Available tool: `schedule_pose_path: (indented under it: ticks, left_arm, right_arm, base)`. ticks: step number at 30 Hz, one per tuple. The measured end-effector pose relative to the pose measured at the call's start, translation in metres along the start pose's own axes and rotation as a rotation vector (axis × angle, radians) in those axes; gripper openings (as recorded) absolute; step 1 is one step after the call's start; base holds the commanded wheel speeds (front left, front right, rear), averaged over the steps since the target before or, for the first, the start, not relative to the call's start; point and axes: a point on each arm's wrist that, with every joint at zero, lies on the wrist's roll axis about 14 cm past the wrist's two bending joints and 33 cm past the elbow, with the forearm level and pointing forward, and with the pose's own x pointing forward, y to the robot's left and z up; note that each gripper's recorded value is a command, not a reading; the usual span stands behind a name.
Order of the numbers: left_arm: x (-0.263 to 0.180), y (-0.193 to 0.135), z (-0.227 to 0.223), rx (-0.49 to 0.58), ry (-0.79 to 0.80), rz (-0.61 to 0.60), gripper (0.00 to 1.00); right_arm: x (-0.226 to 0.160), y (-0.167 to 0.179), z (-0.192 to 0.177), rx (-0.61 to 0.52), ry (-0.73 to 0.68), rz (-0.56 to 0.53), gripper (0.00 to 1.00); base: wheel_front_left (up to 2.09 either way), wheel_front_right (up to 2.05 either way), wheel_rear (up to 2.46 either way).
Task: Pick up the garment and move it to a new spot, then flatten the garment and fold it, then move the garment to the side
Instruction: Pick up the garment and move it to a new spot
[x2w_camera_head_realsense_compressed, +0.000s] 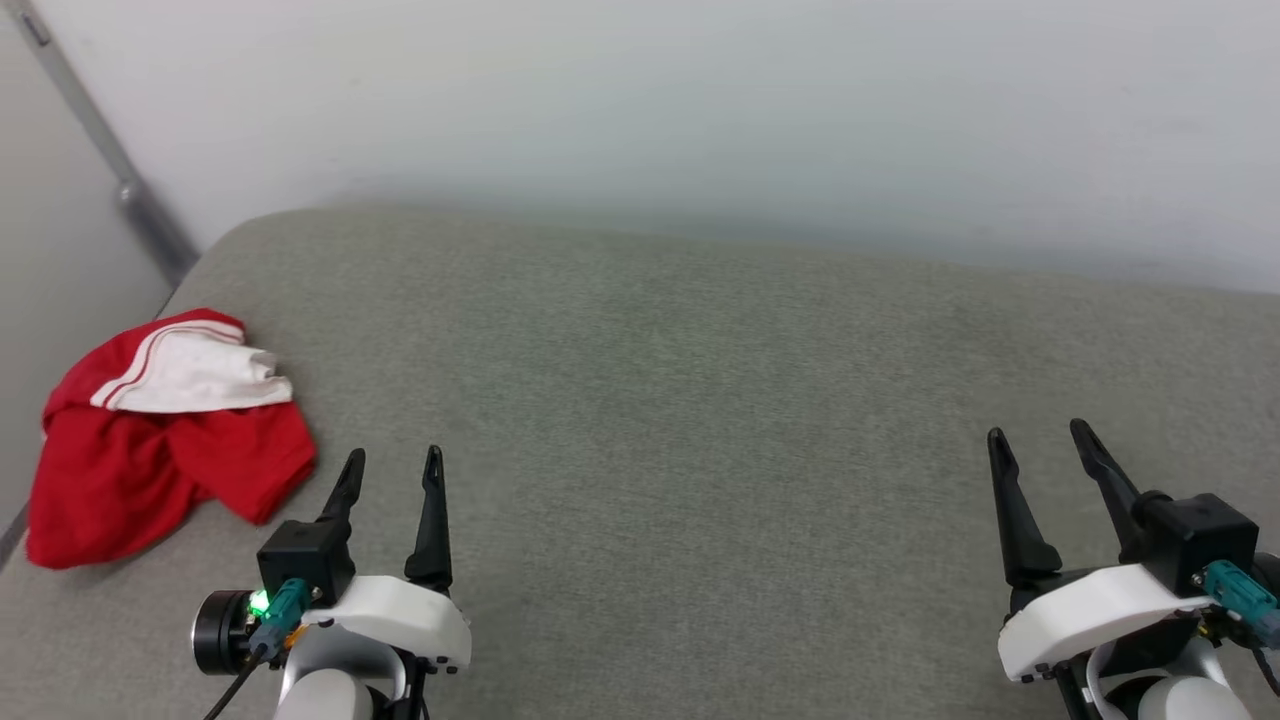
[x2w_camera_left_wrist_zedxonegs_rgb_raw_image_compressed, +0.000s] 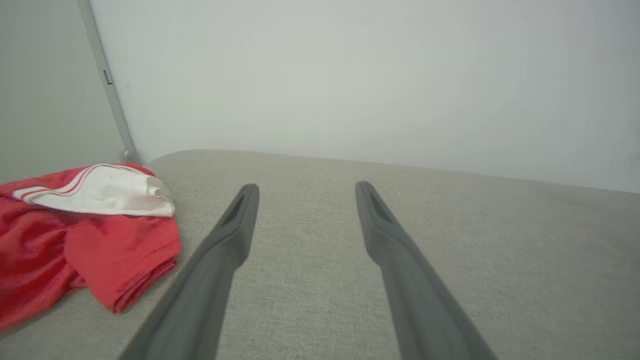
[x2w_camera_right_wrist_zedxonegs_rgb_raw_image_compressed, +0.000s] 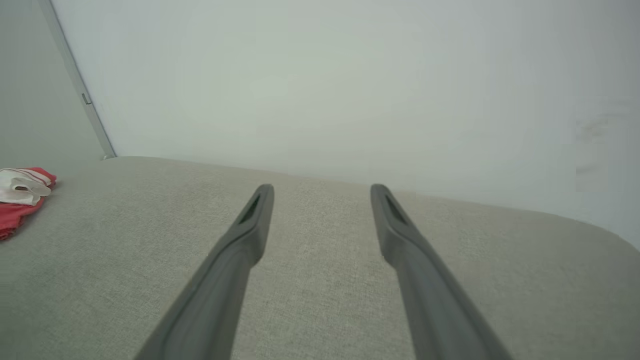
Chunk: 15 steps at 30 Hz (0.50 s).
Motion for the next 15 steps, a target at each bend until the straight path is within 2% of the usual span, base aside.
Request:
schedule_pose_path:
  ticks: [15]
  left_arm:
    - [-0.063,0.1,0.018,0.042,-0.037,0.318,1.0]
  right_arm:
    - [0.041,0.105,0.007,0.032,-0.023,0.306,1.0]
  base:
    - [0.0,0.0,0.0]
